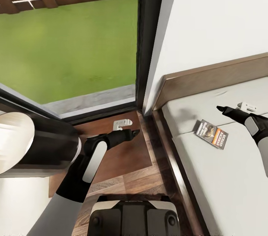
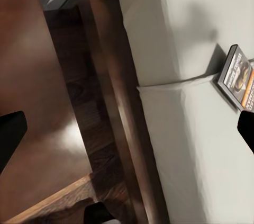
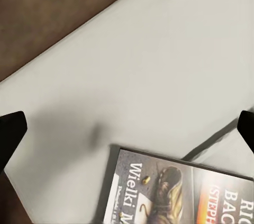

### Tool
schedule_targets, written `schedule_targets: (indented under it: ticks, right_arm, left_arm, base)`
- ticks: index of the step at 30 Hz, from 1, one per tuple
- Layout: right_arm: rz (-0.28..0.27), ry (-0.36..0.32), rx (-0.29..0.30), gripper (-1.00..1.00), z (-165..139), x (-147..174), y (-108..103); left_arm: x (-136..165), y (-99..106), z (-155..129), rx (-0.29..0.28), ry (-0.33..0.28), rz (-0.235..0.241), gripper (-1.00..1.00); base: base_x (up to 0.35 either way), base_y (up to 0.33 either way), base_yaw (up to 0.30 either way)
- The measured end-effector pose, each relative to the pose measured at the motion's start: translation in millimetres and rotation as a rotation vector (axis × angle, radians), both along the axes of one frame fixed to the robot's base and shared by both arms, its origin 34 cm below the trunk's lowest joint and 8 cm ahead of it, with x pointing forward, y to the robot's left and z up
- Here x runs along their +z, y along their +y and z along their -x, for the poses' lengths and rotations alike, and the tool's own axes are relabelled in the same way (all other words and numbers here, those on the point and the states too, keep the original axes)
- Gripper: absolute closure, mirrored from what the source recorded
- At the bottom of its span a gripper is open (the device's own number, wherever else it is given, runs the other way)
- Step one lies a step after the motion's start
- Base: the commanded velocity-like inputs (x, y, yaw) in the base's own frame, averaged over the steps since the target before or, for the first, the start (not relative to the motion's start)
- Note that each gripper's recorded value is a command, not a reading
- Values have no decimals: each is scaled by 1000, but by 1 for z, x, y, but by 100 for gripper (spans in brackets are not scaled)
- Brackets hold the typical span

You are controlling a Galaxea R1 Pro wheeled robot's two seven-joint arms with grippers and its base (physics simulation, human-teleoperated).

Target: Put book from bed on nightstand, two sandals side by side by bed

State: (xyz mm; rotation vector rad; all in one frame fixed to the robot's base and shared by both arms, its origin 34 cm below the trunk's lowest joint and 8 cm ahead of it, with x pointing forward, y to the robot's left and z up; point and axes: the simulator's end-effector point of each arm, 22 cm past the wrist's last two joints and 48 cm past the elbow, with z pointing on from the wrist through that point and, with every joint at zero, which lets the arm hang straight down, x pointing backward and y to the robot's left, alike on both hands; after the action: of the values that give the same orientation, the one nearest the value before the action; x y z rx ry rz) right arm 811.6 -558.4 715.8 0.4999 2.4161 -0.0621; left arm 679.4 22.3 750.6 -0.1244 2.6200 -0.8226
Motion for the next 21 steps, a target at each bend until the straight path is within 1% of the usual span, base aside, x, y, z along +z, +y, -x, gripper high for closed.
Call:
schedule_targets:
  ticks: [21]
  right_arm:
    - [1, 35, -1, -100, 11, -24, 0]
  left_arm:
    - [-19, 0, 8, 1, 33, -1, -100]
  base:
    - [0, 0, 0]
